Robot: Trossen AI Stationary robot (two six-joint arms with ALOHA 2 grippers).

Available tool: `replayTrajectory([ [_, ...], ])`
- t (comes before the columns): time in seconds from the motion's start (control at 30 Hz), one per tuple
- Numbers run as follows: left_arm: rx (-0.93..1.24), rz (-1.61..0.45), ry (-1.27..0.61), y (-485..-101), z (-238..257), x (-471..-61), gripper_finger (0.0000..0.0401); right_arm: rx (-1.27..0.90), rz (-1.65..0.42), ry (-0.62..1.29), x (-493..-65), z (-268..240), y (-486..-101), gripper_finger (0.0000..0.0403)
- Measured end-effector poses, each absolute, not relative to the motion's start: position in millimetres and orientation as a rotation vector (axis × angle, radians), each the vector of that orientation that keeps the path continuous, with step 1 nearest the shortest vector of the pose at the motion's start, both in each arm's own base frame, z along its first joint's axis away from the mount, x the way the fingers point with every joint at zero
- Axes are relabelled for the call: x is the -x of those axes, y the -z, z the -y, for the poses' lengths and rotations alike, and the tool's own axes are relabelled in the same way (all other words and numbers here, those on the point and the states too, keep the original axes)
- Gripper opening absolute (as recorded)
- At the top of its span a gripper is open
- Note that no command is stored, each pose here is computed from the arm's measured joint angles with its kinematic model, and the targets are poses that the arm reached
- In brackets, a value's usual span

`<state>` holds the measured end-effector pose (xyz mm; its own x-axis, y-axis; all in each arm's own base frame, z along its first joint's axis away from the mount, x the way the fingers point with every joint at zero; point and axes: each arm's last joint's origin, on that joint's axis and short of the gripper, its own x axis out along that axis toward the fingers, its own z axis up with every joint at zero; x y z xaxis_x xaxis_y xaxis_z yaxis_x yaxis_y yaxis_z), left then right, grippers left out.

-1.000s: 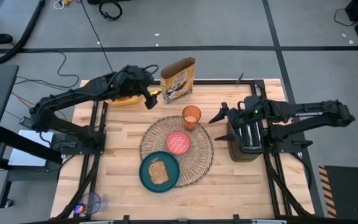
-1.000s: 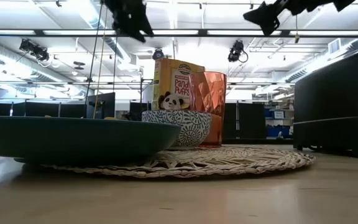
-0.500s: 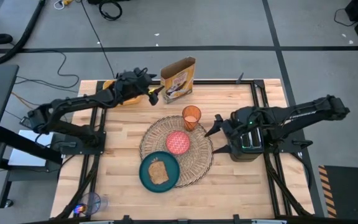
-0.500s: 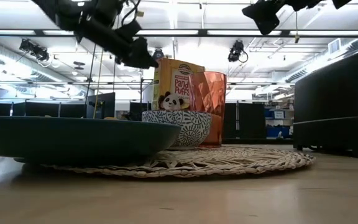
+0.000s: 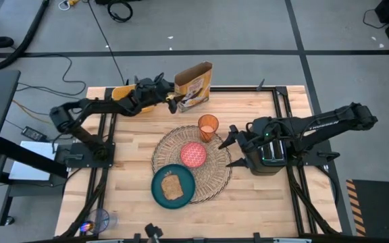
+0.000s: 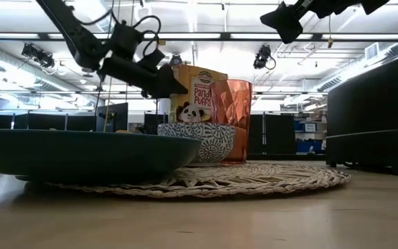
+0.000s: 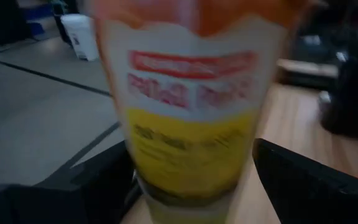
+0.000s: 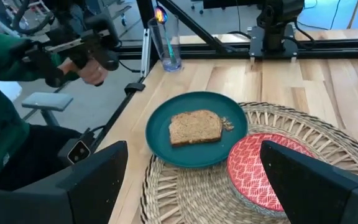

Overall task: Arrange a breakfast setting
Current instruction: Pour the cereal from the cereal box into the red bowl

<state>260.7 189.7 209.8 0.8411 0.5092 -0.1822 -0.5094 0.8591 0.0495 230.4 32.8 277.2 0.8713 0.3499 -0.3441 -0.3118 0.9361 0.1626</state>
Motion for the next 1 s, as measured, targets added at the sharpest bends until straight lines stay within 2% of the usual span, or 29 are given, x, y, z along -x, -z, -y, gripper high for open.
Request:
replayTrajectory([
  [0.13,-0.007,-0.166,-0.571,-203,-197,-263,0.0322,-0.09,-0.366,-0.365,-229,-33,-279,0.0374],
  [0.27,-0.006,-0.164,-0.574,-200,-199,-263,0.0282,-0.067,-0.309,-0.383,-228,-34,-285,0.0374],
  [0.37,-0.009,-0.154,-0.575,-203,-199,-263,0.0222,-0.045,-0.262,-0.379,-230,-32,-289,0.0374],
  [0.57,-0.02,-0.111,-0.578,-208,-199,-263,0.0076,-0.035,-0.226,-0.348,-228,-28,-294,0.0374],
  [0.67,-0.023,-0.093,-0.58,-217,-201,-265,0.0019,-0.016,-0.198,-0.355,-225,-29,-298,0.0374],
  [0.87,-0.059,0.101,-0.582,-282,-197,-259,0.0019,0.013,-0.215,-0.137,-228,-26,-292,0.0374],
  [1.0,-0.112,0.188,-0.554,-338,-180,-246,0.0013,0.031,-0.183,-0.079,-225,-24,-296,0.0375],
])
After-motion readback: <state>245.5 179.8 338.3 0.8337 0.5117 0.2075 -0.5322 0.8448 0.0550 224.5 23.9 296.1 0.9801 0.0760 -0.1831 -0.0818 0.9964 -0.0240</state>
